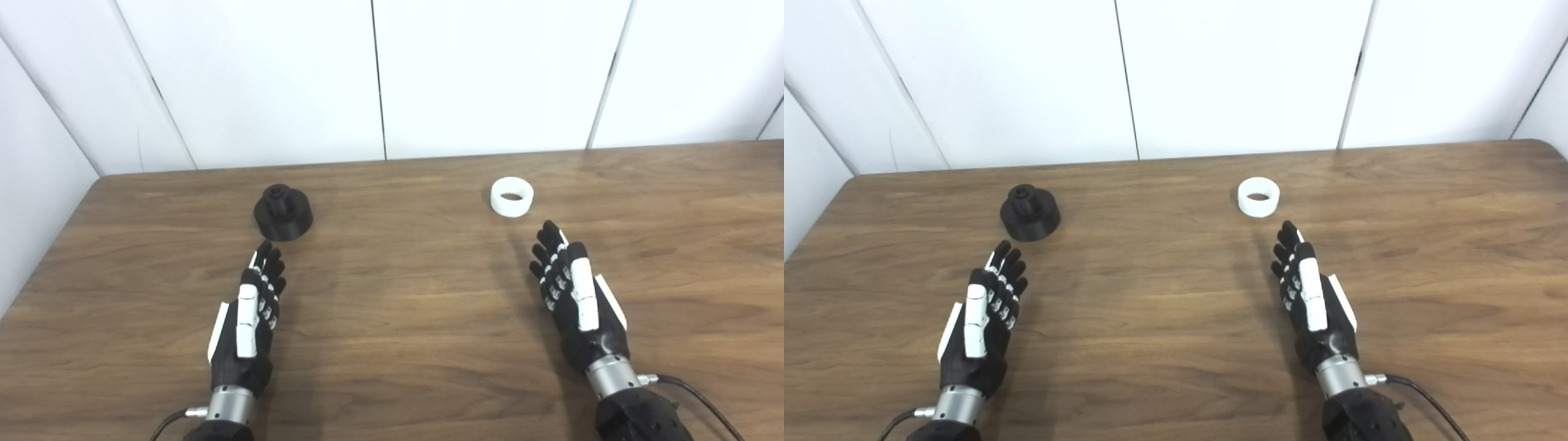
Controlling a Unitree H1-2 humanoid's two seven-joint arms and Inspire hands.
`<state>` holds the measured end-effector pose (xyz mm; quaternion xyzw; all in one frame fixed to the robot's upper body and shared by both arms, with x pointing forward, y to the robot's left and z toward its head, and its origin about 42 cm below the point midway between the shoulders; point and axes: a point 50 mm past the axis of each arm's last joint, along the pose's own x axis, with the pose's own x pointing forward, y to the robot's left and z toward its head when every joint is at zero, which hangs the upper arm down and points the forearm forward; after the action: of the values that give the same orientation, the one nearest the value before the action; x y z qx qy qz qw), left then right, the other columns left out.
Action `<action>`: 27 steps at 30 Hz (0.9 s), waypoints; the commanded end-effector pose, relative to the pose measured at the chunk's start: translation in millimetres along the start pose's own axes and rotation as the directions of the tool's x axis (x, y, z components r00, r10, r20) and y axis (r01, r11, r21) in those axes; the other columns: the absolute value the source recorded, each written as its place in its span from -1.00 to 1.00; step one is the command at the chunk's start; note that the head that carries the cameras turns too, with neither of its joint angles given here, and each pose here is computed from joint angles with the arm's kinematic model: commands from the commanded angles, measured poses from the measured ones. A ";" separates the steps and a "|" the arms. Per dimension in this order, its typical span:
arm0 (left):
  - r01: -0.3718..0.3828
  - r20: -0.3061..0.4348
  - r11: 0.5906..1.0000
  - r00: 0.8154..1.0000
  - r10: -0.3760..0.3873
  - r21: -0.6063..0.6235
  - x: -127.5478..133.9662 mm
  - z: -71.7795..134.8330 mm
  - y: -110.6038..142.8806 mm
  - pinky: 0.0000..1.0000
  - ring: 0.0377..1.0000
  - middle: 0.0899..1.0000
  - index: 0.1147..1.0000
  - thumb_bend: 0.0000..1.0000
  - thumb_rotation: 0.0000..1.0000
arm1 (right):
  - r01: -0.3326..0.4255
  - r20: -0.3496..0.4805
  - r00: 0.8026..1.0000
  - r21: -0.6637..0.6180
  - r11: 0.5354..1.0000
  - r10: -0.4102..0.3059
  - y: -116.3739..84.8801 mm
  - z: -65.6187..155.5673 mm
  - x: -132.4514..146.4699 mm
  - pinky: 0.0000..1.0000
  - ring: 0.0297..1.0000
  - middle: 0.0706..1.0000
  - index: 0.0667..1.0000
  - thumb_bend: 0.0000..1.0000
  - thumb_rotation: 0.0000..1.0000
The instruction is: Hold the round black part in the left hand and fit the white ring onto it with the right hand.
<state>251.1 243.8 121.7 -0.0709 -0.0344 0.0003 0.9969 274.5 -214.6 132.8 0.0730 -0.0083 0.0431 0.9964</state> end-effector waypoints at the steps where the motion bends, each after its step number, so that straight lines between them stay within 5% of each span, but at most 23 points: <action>1: 0.001 0.064 1.000 0.998 -0.002 0.020 7.9 10.8 1.0 1.00 1.00 1.00 1.00 0.22 0.98 | -0.029 0.095 0.995 0.008 1.000 0.028 8.0 13.1 8.8 1.00 1.00 1.00 1.00 0.24 1.00; 23: -0.013 0.051 0.998 0.999 0.010 0.062 9.4 16.7 6.1 1.00 1.00 1.00 1.00 0.12 0.91 | -0.031 0.110 0.994 0.015 0.999 0.029 11.6 9.7 10.4 1.00 1.00 1.00 1.00 0.23 1.00; 27: -0.011 0.061 0.994 0.998 0.004 0.104 9.8 20.5 9.3 1.00 1.00 1.00 1.00 0.26 0.67 | -0.034 0.109 0.994 0.013 0.999 0.033 12.2 8.9 10.8 1.00 1.00 1.00 1.00 0.22 1.00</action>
<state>251.8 251.9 119.9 -0.0422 -0.0206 0.0159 0.9988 277.0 -210.1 127.6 0.0762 -0.0182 0.0449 0.9959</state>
